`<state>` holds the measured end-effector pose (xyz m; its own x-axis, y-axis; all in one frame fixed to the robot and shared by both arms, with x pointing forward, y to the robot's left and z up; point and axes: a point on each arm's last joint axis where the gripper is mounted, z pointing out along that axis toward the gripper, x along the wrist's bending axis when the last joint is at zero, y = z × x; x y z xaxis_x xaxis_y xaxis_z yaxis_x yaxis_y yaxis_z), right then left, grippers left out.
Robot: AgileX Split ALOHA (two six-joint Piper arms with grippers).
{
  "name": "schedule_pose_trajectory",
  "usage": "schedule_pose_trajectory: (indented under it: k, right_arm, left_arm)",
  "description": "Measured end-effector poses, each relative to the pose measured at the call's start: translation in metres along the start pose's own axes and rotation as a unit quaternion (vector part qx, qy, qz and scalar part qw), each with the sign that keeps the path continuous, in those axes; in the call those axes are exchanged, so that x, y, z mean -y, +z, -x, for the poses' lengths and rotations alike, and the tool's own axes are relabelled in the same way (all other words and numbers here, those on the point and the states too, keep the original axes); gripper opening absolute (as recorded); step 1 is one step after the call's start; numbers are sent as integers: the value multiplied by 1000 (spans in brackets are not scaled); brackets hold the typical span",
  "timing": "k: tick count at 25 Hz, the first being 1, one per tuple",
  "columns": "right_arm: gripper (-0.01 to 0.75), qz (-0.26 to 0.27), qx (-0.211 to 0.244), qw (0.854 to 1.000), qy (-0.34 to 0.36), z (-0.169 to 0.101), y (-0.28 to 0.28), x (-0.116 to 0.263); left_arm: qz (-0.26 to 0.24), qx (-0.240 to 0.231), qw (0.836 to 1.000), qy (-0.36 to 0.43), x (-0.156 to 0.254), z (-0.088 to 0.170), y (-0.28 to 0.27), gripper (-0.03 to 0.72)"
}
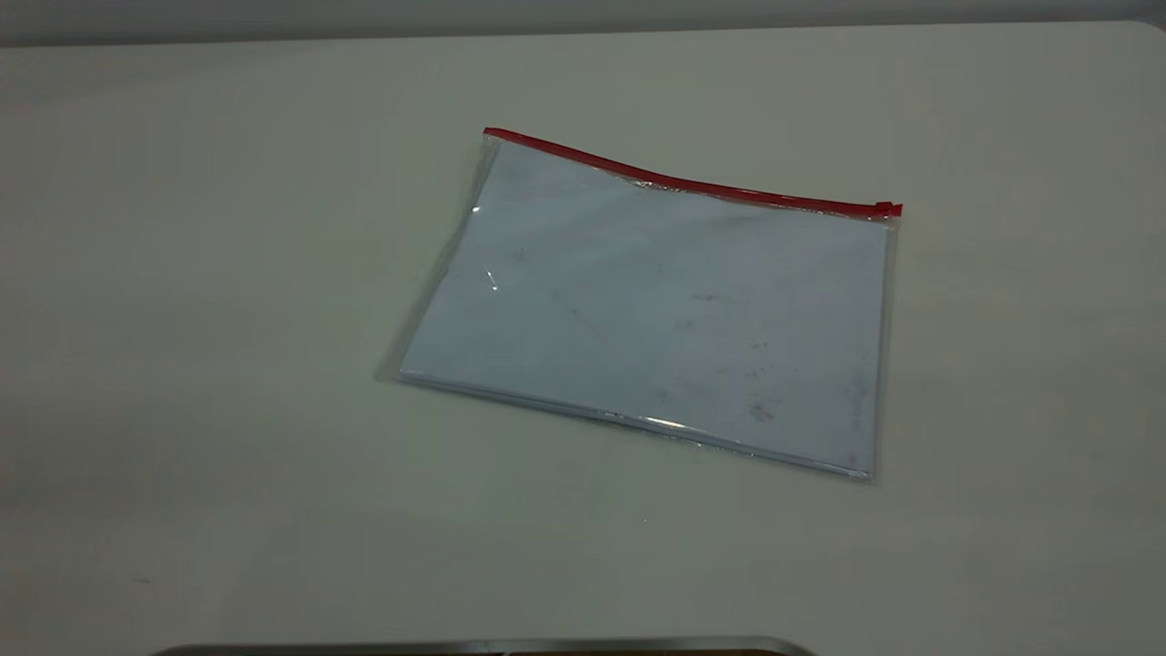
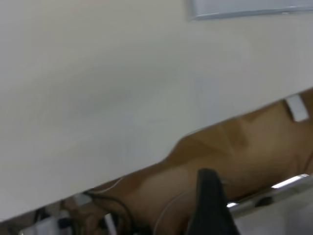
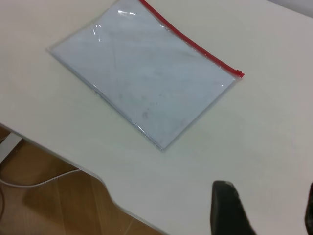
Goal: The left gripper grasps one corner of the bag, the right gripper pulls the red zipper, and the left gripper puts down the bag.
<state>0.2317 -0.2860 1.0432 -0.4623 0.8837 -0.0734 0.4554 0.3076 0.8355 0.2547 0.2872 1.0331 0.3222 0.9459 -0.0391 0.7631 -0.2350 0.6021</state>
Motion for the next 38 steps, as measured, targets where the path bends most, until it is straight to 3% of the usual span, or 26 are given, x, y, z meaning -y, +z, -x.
schedule_pose_trajectory:
  k: [4,15,25,38]
  right_arm:
    - [416,0,0,1000,0,0,0,0]
    - [416,0,0,1000,1,0,0,0]
    - [416,0,0,1000,1,0,0,0]
    - [416,0,0,1000,1,0,0,0]
  left_arm:
    - [-3,-35,999,-26,1,-6,0,590]
    - [1,-37,999,-34,1,-7,-1,590]
    - [119,-115,984,-72,27,0,-20,590]
    - [122,-116,983,-73,28,1,-20,590]
